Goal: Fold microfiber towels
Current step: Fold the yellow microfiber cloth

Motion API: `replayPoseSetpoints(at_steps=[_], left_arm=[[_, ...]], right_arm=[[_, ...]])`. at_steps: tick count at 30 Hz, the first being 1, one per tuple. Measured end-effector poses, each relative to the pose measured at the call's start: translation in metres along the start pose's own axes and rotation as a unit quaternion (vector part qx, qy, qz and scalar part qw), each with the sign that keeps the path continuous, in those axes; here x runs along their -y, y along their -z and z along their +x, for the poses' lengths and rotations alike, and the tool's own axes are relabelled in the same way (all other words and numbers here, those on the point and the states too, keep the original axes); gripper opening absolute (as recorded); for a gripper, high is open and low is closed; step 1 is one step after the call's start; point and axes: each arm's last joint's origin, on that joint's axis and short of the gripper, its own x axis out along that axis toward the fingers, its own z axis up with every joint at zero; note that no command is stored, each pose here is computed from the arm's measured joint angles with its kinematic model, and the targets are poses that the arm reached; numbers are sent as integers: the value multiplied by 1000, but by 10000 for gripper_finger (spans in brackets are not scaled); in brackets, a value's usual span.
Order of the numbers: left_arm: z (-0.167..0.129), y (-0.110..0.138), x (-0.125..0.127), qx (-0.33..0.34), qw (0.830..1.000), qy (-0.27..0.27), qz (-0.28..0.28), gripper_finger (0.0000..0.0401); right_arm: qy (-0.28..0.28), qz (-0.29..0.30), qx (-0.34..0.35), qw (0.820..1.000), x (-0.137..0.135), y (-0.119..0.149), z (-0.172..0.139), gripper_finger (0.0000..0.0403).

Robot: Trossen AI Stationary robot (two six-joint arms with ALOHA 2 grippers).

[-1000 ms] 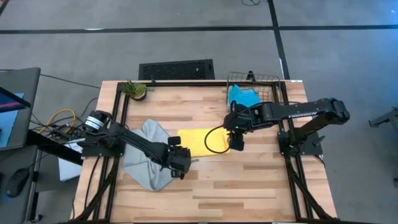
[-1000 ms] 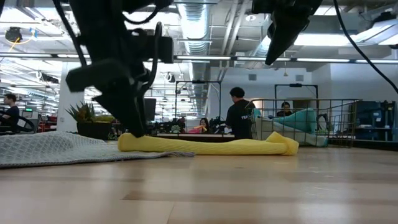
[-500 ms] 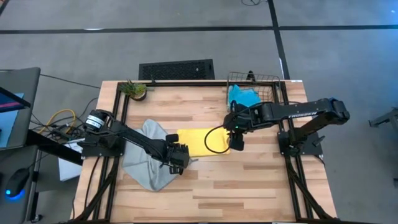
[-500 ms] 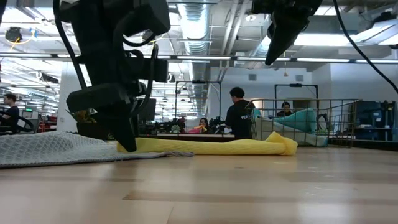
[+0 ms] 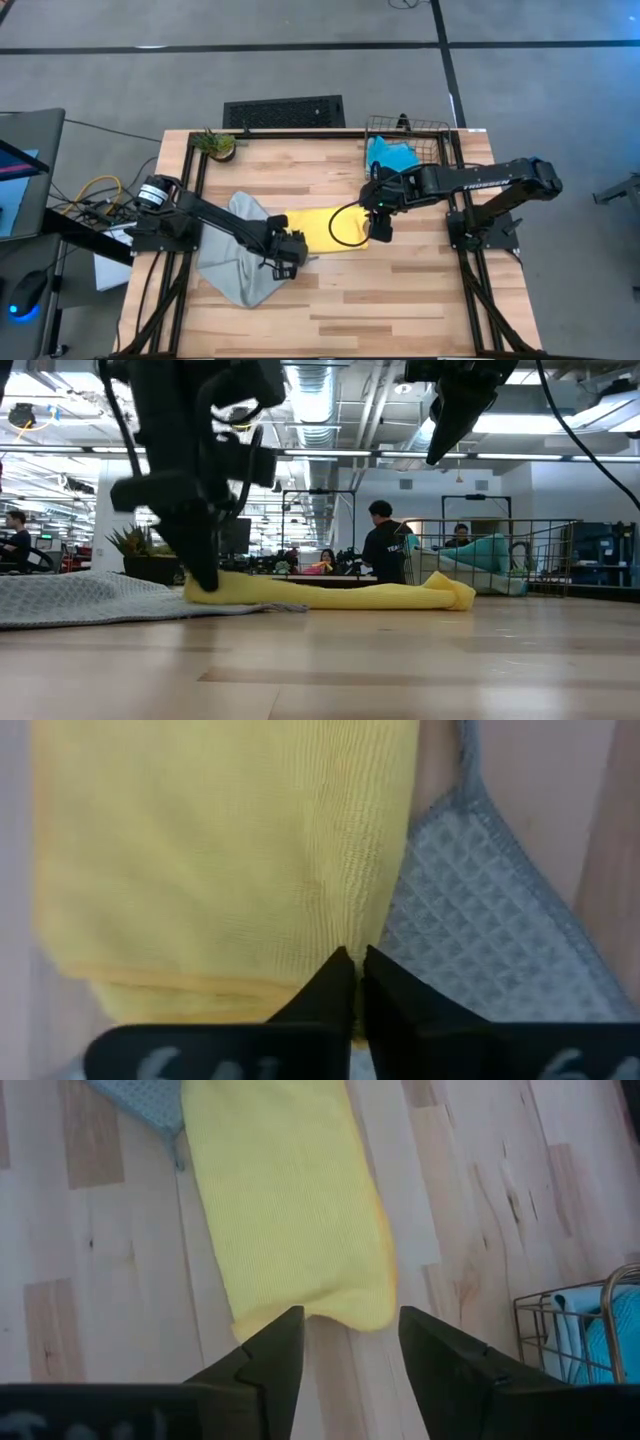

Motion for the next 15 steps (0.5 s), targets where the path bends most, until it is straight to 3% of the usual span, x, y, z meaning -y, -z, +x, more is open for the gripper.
replayPoseSetpoints(at_steps=[6,15], left_arm=[[-23,-17,-1,1,999,-17,36,5],[-52,-47,-5,55,983,-39,169,2]], right_arm=[[0,0,0,1000,0,0,0,189],[5,6,-25,1000,2,7,-4,183]])
